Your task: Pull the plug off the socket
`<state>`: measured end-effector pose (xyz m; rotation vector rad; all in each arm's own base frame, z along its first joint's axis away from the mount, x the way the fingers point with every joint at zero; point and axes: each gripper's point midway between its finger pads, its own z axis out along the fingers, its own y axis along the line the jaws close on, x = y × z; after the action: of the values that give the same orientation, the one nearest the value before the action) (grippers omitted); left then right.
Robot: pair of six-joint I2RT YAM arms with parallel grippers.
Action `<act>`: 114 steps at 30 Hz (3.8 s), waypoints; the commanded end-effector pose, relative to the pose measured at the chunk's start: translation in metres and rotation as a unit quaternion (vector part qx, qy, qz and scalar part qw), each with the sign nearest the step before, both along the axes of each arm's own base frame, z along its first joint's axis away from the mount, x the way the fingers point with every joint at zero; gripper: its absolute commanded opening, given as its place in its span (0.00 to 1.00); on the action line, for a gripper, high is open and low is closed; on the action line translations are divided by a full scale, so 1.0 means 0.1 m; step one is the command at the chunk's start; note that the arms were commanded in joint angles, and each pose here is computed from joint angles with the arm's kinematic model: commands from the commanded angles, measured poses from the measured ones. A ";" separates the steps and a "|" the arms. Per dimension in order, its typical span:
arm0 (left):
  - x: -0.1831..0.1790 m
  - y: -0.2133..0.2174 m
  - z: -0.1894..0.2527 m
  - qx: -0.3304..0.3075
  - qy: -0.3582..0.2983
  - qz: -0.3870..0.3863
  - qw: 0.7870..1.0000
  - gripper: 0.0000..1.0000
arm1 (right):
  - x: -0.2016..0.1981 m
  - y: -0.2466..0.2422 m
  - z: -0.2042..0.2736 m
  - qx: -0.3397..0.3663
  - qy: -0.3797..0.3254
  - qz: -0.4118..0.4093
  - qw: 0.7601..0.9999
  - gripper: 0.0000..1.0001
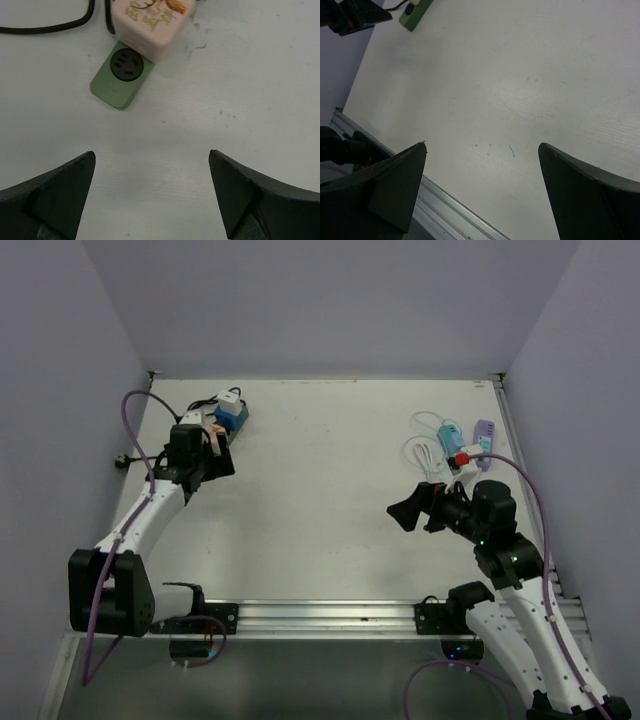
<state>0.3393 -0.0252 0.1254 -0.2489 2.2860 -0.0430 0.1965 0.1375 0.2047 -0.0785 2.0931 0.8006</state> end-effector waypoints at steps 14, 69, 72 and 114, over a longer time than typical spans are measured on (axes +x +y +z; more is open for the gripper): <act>0.88 0.58 -0.64 0.099 -0.011 0.014 0.995 1.00 | -0.04 0.09 0.10 -0.001 -0.063 0.040 0.997 0.99; 0.01 -1.75 -0.86 -0.013 0.008 -0.230 0.973 0.00 | -0.18 0.07 0.12 -0.002 -0.053 0.046 0.998 0.99; -0.30 -2.04 -0.95 -0.010 0.029 -0.274 0.961 0.00 | -0.20 0.05 0.13 -0.004 -0.054 0.042 0.998 0.99; -0.94 -2.36 -0.06 -0.004 -0.080 -0.325 0.942 1.00 | 0.79 0.48 0.34 -0.061 -0.088 0.088 0.990 0.99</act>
<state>0.2250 -0.2534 0.1116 0.5094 2.1679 -0.4605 0.2452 0.1699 0.1993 -0.2950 2.1503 0.7566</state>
